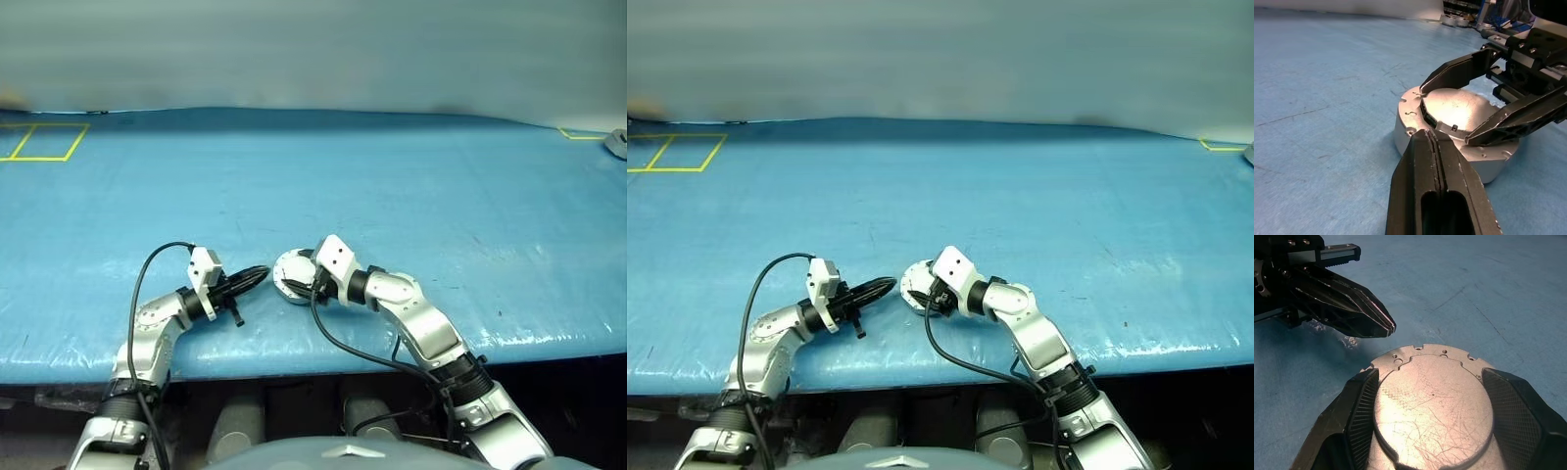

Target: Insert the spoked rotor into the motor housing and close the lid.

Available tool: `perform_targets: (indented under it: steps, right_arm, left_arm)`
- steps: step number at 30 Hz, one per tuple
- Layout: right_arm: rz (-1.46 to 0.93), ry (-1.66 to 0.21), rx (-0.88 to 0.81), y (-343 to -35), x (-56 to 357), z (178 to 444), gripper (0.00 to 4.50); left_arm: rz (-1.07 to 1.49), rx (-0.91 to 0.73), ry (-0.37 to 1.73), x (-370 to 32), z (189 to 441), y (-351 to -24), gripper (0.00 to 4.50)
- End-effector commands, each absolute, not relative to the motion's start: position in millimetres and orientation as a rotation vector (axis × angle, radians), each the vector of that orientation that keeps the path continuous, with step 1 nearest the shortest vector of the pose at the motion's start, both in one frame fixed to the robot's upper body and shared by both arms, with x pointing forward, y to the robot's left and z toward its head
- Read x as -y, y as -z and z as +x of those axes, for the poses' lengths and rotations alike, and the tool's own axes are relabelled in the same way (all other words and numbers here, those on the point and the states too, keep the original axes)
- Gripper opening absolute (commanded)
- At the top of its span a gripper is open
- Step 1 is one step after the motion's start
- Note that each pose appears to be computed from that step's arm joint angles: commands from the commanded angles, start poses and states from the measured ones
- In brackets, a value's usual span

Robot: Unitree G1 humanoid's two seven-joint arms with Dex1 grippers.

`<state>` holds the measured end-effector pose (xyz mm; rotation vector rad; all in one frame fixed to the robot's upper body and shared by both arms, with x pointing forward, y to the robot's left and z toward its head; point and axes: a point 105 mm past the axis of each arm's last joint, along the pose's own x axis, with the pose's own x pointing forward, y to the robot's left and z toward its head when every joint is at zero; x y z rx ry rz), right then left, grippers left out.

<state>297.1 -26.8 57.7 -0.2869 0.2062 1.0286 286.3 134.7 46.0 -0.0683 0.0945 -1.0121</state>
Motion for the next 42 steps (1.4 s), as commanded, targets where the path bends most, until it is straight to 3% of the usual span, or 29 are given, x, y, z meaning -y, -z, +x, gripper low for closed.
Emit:
perform_targets:
  steps: [1,21,22,24,30,35,42]
  right_arm:
    - [-0.323,-0.961,-0.349,-27,46,296,3.04]
    - [-0.273,-0.988,-0.343,-35,47,288,3.04]
    - [-0.269,-0.995,-0.325,-38,46,288,3.76]
    - [-0.244,-1.012,-0.279,-49,44,286,4.38]
    - [0.108,-1.084,-0.134,-100,40,276,4.47]
    - [0.305,-0.974,-0.102,-115,62,289,4.47]
    - [0.509,-0.73,-0.359,-76,106,293,4.47]
  left_arm:
    - [-0.031,-0.102,1.05,-128,289,-47,0.03]
    - [0.058,-0.186,1.108,-115,282,-26,0.03]
    - [0.057,-0.184,1.109,-114,282,-26,0.0]
    - [0.052,-0.181,1.115,-113,281,-27,0.0]
    - [0.039,-0.175,1.127,-110,280,-28,0.0]
    - [0.021,-0.156,1.129,-108,281,-30,0.0]
    - [0.015,-0.136,1.135,-105,285,-35,0.0]
